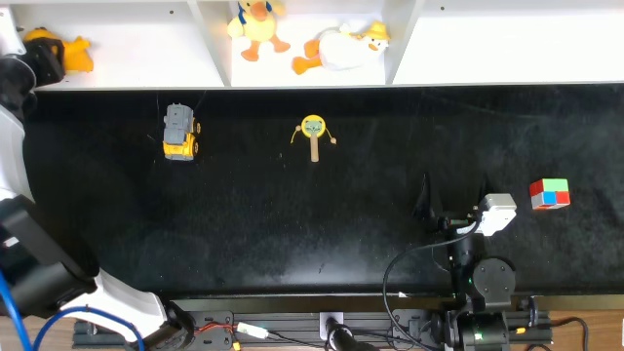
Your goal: Store Toys
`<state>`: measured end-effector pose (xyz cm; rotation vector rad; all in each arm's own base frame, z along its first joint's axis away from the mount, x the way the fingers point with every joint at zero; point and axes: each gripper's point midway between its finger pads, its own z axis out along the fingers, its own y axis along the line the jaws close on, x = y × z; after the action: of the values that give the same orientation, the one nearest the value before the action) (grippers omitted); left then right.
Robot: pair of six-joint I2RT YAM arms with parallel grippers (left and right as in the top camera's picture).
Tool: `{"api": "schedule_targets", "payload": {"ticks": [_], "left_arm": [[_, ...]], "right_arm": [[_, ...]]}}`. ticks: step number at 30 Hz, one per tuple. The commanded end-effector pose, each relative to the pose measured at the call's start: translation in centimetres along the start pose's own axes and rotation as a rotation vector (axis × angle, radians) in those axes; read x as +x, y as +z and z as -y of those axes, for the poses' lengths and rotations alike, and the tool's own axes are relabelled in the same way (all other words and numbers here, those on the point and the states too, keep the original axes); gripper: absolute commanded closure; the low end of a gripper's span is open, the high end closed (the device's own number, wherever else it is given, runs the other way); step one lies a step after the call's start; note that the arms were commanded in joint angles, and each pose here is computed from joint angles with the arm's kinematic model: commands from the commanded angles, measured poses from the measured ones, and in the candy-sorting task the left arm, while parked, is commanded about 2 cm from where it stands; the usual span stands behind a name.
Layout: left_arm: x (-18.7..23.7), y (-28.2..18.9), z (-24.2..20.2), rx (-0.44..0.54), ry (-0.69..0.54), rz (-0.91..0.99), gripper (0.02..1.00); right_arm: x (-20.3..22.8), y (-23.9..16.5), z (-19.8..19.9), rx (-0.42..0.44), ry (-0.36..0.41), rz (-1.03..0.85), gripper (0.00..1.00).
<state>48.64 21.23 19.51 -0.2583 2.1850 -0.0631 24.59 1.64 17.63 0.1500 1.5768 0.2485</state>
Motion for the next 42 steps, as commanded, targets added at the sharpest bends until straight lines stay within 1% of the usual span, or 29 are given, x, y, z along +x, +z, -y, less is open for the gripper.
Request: {"api": "schedule_targets", "payload": {"ticks": [1, 5, 9, 13, 15, 20, 24, 25, 26, 33, 42], "left_arm": [[0.2, 1.4, 0.8, 0.018, 0.041, -0.009, 0.476], [-0.7, 1.6, 1.2, 0.020, 0.064, 0.024, 0.454], [-0.9, 1.6, 1.2, 0.020, 0.068, 0.034, 0.402], [-1.1, 1.6, 1.2, 0.019, 0.071, 0.040, 0.272], [-1.2, 1.5, 1.2, 0.018, 0.073, 0.045, 0.229], [-1.5, 1.5, 1.1, 0.017, 0.077, 0.055, 0.169], [-1.6, 1.5, 1.1, 0.017, 0.078, 0.059, 0.104], [-1.6, 1.5, 1.1, 0.017, 0.078, 0.059, 0.051], [-1.6, 1.5, 1.1, 0.016, 0.078, 0.059, 0.020], [-2.5, -0.7, 1.8, 0.015, 0.081, 0.068, 0.020], [-3.3, -7.9, 4.4, 0.018, 0.088, 0.044, 0.020]], "right_arm": [[0.4, 0.0, 0.1, 0.005, 0.007, -0.001, 0.005], [0.4, 0.0, 0.1, 0.005, 0.007, -0.001, 0.005], [0.4, 0.0, 0.1, 0.005, 0.007, -0.001, 0.005], [0.4, 0.0, 0.1, 0.005, 0.007, -0.001, 0.005], [0.4, 0.0, 0.1, 0.005, 0.007, -0.001, 0.005], [0.4, 0.0, 0.1, 0.005, 0.007, -0.001, 0.005], [0.4, 0.0, 0.1, 0.005, 0.007, -0.001, 0.005], [0.4, 0.0, 0.1, 0.005, 0.007, -0.001, 0.007], [0.4, 0.0, 0.1, 0.005, 0.007, -0.001, 0.005], [0.4, 0.0, 0.1, 0.005, 0.007, -0.001, 0.007], [0.4, 0.0, 0.1, 0.005, 0.007, -0.001, 0.007]]}}
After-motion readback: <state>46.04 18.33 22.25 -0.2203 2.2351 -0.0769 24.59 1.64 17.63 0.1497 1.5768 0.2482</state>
